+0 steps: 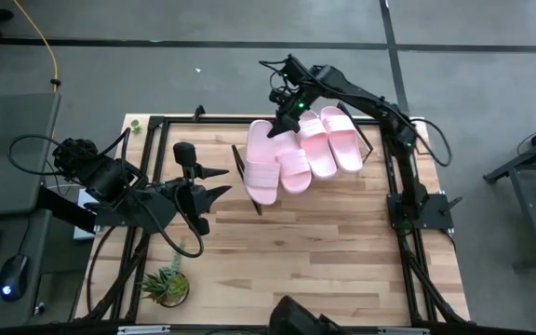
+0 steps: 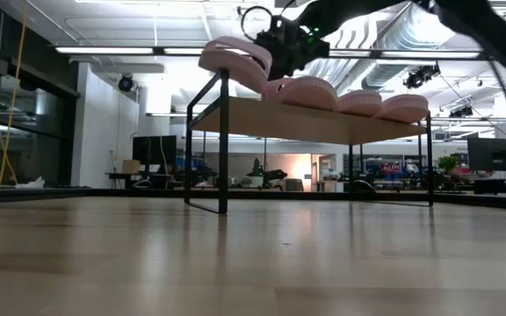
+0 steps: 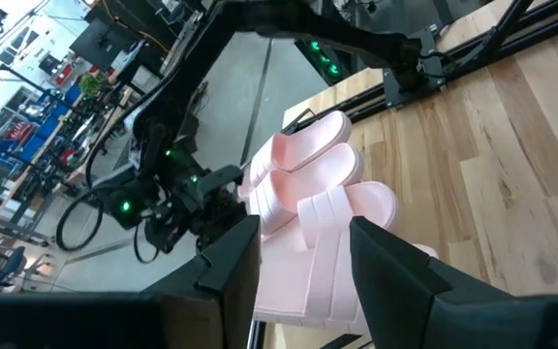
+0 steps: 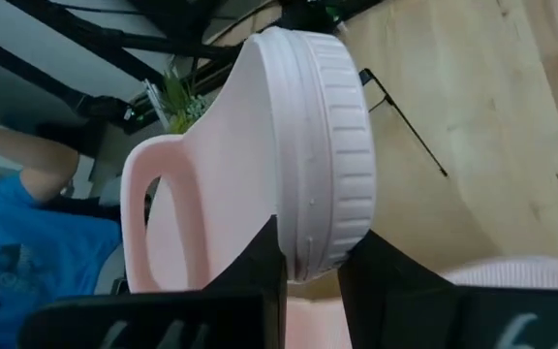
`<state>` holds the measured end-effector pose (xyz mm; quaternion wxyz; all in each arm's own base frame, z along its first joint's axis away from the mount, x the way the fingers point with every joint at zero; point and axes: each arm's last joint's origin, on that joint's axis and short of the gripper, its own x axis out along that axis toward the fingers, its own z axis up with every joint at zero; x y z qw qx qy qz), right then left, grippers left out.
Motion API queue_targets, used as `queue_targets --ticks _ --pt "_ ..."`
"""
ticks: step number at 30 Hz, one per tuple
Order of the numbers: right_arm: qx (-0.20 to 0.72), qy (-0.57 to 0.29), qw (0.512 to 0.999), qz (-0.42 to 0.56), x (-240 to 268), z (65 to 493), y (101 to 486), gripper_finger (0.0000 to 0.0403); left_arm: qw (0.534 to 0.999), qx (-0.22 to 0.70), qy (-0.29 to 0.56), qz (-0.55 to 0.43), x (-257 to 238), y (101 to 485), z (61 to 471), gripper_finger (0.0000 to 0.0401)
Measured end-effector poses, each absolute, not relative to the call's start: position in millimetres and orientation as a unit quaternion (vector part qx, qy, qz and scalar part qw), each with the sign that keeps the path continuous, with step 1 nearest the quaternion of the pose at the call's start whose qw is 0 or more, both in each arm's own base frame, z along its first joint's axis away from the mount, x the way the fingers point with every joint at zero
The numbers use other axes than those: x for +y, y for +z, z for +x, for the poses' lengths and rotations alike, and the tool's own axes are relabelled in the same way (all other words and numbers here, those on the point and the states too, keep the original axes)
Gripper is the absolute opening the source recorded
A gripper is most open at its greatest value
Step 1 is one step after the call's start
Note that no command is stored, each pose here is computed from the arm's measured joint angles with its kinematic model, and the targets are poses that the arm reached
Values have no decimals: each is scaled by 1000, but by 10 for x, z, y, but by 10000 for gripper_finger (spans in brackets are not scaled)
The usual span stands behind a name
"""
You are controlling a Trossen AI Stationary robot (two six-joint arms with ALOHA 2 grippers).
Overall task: Pick and place slides into the shelf
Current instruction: Put the pink slide on the shelf
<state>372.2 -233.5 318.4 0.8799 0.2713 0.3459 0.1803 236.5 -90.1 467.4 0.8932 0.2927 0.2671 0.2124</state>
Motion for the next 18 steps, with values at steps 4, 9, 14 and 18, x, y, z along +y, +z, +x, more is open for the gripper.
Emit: queue_targets --ticks 4,9,14,18 --pt "365 201 871 260 -2333 3825 3248 39 893 268 212 293 -900 4673 2365 144" --pt "389 209 858 262 -2282 3830 3129 39 892 270 211 295 -899 4668 2361 144" --pt "415 199 851 253 -2292 3748 3110 39 892 271 212 293 -898 4665 2359 144" --pt "405 200 862 229 -2304 3774 3122 39 892 271 212 292 -898 4665 2359 144"
